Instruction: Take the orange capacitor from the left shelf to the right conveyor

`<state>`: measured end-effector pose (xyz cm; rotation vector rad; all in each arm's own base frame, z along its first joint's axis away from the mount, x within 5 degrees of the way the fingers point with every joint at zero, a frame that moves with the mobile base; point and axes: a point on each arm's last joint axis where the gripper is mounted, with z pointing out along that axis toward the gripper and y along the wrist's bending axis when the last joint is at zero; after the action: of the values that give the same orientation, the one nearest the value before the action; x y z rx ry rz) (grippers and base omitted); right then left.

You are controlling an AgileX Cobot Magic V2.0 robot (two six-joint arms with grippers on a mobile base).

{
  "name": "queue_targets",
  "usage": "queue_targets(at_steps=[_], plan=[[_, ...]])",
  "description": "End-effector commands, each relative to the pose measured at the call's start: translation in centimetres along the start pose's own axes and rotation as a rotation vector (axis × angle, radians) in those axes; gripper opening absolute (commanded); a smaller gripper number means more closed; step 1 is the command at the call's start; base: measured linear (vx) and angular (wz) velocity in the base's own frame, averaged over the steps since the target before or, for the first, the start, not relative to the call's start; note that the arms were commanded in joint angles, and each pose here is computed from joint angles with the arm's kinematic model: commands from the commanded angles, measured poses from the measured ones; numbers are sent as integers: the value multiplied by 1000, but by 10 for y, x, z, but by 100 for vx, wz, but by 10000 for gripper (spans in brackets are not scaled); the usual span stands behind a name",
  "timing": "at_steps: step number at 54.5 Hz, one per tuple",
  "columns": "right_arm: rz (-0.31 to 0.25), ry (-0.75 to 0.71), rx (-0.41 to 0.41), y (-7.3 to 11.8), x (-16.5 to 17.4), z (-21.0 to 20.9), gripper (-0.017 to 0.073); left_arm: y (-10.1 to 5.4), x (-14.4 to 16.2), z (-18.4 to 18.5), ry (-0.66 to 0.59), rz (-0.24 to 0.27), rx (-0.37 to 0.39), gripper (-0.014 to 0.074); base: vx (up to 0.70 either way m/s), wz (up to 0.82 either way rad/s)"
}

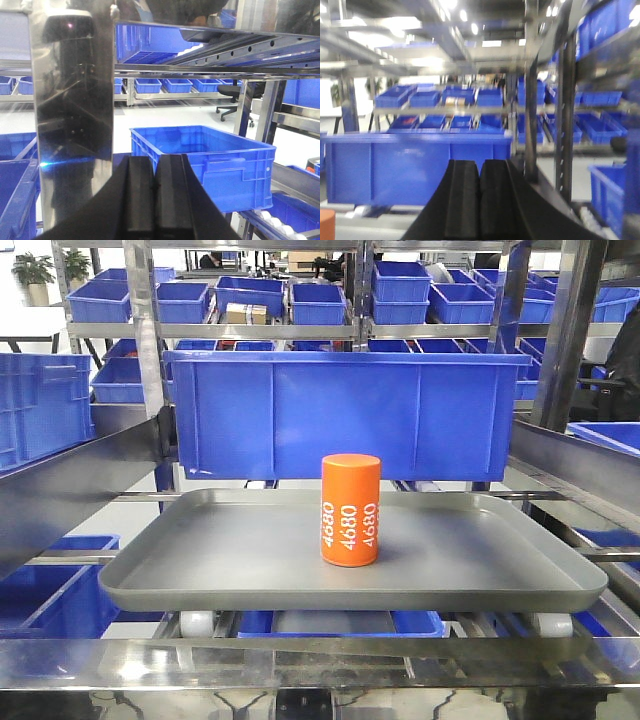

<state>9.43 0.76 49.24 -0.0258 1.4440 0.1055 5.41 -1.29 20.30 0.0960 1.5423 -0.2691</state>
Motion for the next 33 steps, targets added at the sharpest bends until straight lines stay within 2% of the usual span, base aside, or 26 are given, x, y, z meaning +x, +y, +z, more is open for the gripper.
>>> queue_targets(at_steps=[1,8,13,17,28,33], plan=[[13,-102,-1,0,-16,-1,0,-2,-18,-2,-114,-11,17,-6,0,0],[33,-105,-10,1,-17,-1,49,-2,-18,-2,-114,-11,17,-6,0,0],[36,-103,-14,1,-16,-1,129,-2,-18,-2,-114,-11,17,-6,0,0],[33,-101,-16,2,-16,-1,223,-2,-18,-2,-114,-11,17,-6,0,0],[16,-123,-14,2,-18,-1,553,-2,-18,-2,-114,-11,17,-6,0,0],[28,-152,-14,1,-21,-2,654,-2,-18,-2,-114,-11,17,-6,0,0]])
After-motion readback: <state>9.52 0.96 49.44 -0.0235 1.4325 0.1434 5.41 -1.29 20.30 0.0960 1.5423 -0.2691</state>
